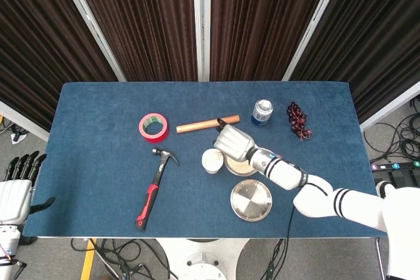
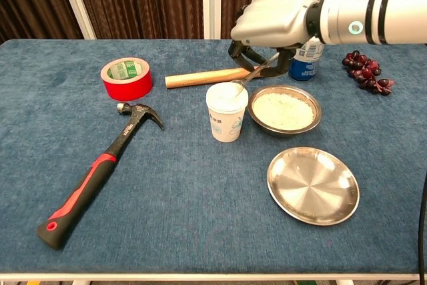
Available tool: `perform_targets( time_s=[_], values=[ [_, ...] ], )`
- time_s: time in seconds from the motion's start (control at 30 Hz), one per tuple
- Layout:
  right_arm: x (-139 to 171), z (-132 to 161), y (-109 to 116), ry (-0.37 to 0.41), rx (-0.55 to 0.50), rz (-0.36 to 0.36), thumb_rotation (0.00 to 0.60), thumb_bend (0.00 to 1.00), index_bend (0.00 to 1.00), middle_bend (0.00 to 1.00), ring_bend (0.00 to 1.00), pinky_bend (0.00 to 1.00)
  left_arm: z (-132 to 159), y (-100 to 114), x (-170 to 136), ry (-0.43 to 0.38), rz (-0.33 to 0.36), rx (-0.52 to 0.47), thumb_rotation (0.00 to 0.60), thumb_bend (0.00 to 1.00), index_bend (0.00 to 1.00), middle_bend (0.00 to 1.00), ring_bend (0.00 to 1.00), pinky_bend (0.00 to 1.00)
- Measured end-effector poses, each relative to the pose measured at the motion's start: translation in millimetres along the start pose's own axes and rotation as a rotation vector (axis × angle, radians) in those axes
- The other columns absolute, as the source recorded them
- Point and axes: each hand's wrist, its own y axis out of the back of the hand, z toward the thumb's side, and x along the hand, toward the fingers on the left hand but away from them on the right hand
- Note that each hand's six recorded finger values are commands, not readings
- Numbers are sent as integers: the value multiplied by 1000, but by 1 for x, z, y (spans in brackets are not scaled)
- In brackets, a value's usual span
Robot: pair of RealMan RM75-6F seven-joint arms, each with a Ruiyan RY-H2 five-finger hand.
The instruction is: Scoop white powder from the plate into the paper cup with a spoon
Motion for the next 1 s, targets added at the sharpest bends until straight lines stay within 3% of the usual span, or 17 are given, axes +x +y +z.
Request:
perform_targets(
  time_s=[0.37,0.47,0.7,1.0],
  values=[
    [-12,22,15,77,551,-71,600,327,641,607,247,35,-2,-2,-1,5,6,-12,600,80,126,147,51,32],
    [-11,27,21,85,637,-102,600,327,641,608,247,8,-2,-2,-1,4,7,-15,600,80,126,147,51,32],
    [-5,34,34,82,694,-155,600,327,641,608,247,0,-2,0,-1,0,16,-18,600,80,126,147,51,32],
    [5,36,35,72,712,-151,600,327,641,610,247,0,-1,0,-1,-11,22,-20,600,80,126,147,51,32]
  ],
)
